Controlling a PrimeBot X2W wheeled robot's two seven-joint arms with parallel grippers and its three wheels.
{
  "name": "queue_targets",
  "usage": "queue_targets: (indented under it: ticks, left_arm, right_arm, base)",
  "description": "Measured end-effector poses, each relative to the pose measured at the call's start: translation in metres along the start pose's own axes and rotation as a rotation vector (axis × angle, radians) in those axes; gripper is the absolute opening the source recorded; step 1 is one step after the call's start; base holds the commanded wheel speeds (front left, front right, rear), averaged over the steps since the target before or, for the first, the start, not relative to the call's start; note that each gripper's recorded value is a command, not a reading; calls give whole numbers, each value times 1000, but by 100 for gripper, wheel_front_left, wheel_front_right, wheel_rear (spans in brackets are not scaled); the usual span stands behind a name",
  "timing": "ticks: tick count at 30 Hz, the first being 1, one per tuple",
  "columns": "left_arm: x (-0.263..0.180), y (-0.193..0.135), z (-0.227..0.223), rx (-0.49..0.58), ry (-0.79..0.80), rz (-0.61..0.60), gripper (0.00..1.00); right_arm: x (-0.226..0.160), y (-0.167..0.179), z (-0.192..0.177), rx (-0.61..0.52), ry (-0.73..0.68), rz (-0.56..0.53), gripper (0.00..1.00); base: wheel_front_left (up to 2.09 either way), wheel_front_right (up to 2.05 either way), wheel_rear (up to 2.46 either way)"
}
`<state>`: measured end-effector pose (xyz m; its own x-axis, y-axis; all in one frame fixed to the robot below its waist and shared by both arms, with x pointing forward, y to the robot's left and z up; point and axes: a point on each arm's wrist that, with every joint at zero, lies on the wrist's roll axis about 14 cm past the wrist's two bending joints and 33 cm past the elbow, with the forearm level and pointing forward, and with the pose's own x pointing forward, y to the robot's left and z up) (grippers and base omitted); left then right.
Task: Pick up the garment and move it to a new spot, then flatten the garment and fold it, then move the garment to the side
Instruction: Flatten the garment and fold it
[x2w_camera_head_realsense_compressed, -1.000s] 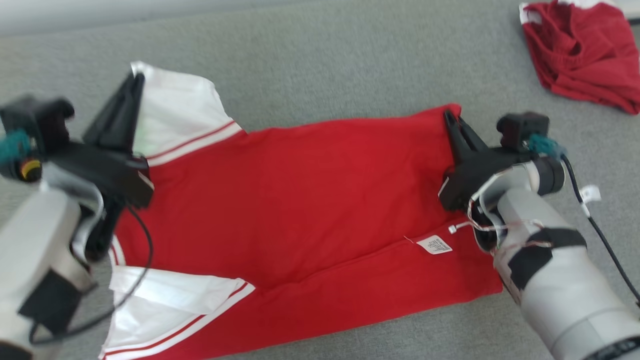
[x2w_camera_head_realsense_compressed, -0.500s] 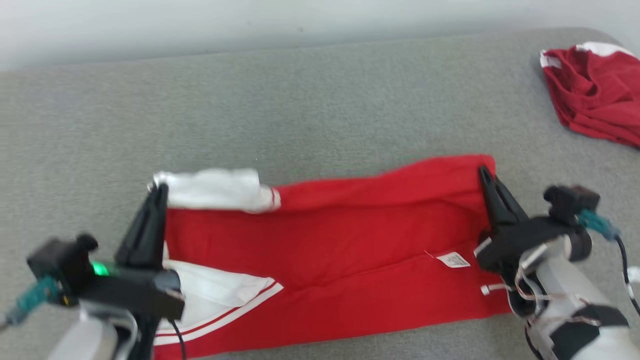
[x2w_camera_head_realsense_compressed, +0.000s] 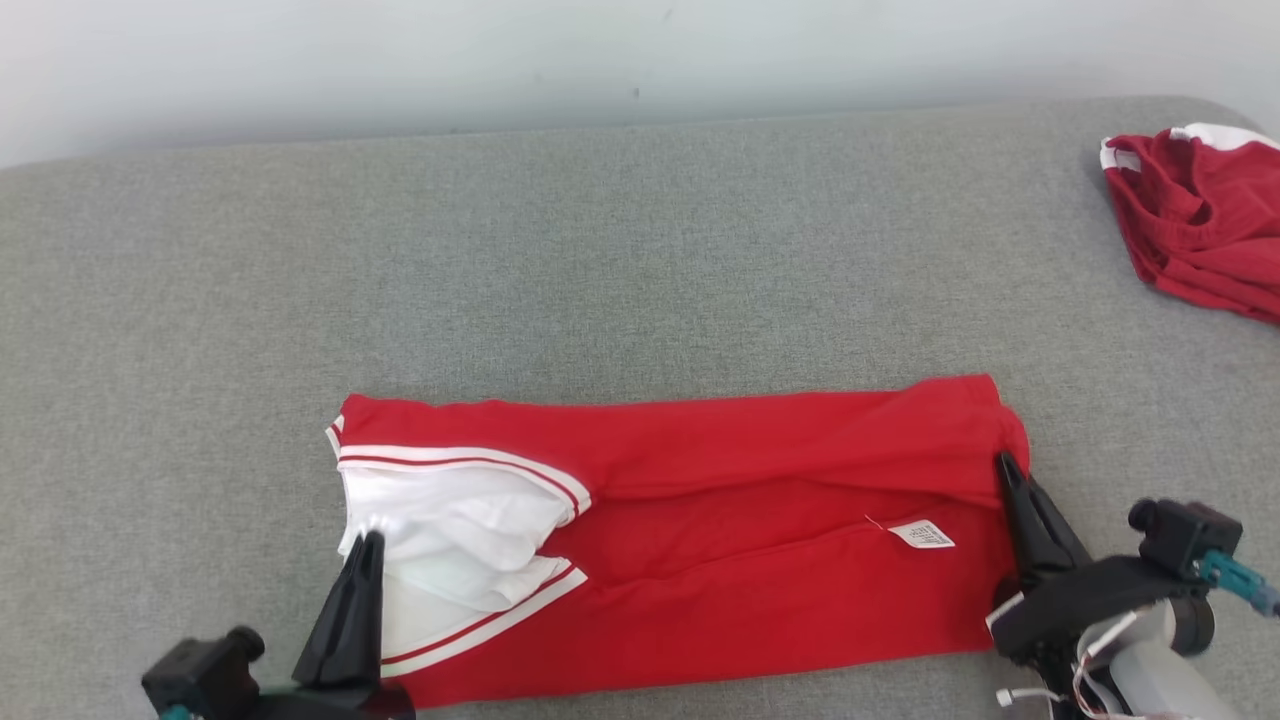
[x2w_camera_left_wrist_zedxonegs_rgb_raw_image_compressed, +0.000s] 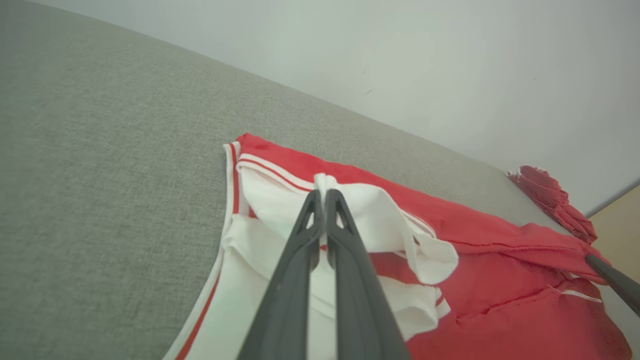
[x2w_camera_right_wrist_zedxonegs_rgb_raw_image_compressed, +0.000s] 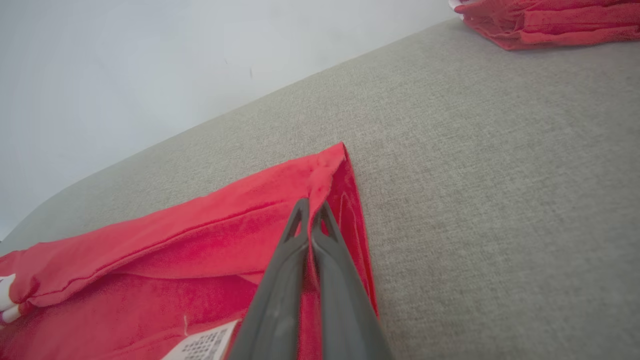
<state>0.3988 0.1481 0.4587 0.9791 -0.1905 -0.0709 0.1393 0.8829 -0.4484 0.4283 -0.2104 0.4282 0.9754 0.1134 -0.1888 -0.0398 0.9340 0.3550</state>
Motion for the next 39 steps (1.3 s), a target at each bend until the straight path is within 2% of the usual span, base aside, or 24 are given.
queue_targets:
  ticks: [9,10,11,12,13,16,18,25,30,39]
  left_arm:
    - [-16,13,-26,7,53,61,0]
    - [-17,13,-29,4,61,64,0]
    - [-19,13,-33,12,72,64,0]
    - [-20,14,-33,32,74,63,51]
    - [-19,14,-30,55,66,61,99]
    - [-18,15,-16,82,20,70,100]
    - [-17,12,-2,191,-13,43,100]
    - [-32,20,39,312,-144,122,100]
    - [-48,32,36,339,-134,178,100]
    - [-62,47,20,310,-84,233,100]
  right_arm:
    - [-12,-2,-16,-1,45,-15,0]
    - [-13,-3,-17,-3,51,-17,7]
    - [-14,-3,-19,-11,60,-18,37]
    - [-14,-4,-19,-20,63,-18,97]
    - [-15,-4,-19,-23,61,-19,100]
    - [-14,-3,-12,-32,40,-17,100]
    - [-14,-4,-6,-47,23,-16,100]
    - [-10,-6,4,-119,8,-20,100]
    - [-9,-13,-10,-133,60,-56,100]
    - [-2,-15,-35,-141,170,-87,100]
  base:
    - [0,0,0]
    - [0,0,0]
    - [0,0,0]
    - [0,0,0]
    - [0,0,0]
    - [0,0,0]
    - [0,0,0]
    - [0,0,0]
    - [0,0,0]
    - [0,0,0]
